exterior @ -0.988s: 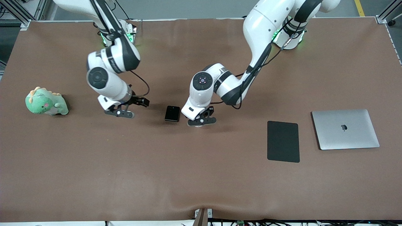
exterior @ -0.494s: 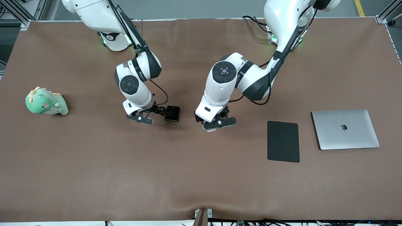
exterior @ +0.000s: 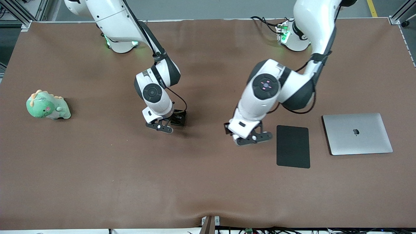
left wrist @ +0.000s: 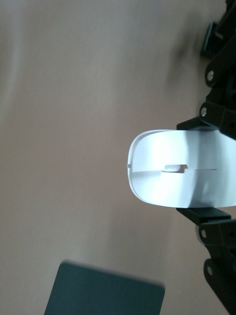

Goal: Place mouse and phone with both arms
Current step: 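Carry the mouse onto the mousepad while the right gripper lifts the phone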

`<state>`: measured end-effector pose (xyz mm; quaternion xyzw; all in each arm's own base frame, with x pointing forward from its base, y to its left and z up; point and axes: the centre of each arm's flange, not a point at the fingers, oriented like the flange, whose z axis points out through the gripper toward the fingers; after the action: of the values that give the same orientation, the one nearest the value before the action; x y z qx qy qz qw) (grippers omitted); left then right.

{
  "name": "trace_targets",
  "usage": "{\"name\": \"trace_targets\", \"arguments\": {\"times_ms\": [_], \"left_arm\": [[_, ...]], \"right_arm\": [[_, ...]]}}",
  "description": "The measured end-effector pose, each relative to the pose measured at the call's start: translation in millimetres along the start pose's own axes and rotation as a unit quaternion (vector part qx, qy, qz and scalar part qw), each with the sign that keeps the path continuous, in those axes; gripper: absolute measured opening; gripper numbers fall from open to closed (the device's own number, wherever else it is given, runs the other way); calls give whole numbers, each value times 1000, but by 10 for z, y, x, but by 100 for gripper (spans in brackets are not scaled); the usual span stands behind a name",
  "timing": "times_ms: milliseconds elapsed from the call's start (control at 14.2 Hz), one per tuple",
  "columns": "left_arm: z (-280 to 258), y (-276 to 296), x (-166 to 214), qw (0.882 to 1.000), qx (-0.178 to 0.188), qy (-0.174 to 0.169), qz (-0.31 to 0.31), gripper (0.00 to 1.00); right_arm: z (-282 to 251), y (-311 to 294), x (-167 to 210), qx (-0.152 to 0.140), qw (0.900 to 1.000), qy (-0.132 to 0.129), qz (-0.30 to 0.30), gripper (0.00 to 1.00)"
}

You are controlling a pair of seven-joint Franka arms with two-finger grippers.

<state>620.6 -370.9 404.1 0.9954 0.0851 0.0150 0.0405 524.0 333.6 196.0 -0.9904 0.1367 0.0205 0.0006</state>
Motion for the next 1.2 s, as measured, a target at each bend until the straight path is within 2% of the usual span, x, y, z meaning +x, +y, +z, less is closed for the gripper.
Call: {"name": "trace_targets", "arguments": {"times_ms": [635,988,1199], "left_arm": [[-314,-921,495,999,23,-21,25,60],[-313,-1440,757,998,35,-28,38,60],[-216,-1594,790,997,42,-39,51,60]], "right_arm": [[99,-191,-142,-5,998,-2,-57,100],[110,-193,-148,-6,998,-3,-61,100],[154,-195,-165,-9,998,-5,-62,100]]}}
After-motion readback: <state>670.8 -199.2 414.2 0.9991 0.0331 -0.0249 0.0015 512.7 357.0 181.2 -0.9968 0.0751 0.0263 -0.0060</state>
